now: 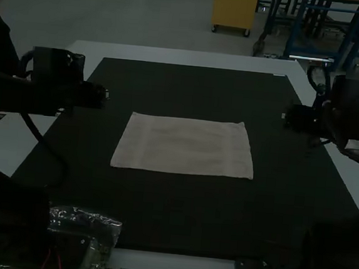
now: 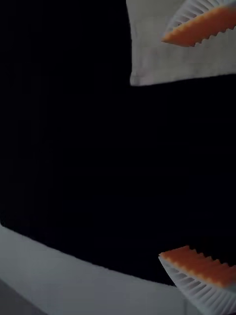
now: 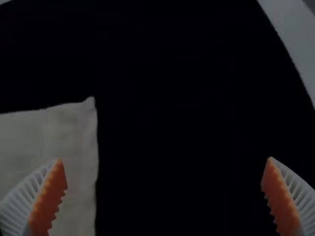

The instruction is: Fold the towel.

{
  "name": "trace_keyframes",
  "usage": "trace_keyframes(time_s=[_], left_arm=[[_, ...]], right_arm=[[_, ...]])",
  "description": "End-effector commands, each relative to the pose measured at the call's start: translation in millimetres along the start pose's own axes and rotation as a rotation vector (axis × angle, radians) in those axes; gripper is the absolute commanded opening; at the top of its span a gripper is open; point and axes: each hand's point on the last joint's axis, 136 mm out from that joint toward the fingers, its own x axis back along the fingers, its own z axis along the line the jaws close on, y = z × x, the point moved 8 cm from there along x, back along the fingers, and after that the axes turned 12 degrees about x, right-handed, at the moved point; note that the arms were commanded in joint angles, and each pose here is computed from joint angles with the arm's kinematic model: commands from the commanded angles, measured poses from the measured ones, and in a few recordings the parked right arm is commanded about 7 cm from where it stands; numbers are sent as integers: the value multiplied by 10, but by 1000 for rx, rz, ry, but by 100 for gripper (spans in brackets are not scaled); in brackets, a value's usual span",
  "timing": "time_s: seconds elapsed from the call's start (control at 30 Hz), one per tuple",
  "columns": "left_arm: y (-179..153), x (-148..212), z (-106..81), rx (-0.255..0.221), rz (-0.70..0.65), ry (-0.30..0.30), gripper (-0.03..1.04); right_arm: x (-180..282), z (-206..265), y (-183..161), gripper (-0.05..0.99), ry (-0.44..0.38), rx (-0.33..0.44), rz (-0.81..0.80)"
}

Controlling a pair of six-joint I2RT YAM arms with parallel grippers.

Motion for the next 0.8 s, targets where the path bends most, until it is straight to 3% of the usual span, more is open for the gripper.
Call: trace_keyframes(time_s=[0.0,0.1,0.27,0.43,0.77], left_arm=[[-192,-89,-85,25,68,-66,96],[-419,-205,-99,13,152,-96,96],[-665,-423,-52,16,222,-106,96],[-749,-589,-52,14,211,-121,96],[-835,-938,-42,-1,241,-136,96]], right_arm=[[-17,66,-42,91,47,-18,-16],[-41,90,-99,91,48,-13,-32],[-147,279,-218,91,138,12,-9],[-354,517,-375,91,223,45,43],[-811,746,-437,91,276,88,43]])
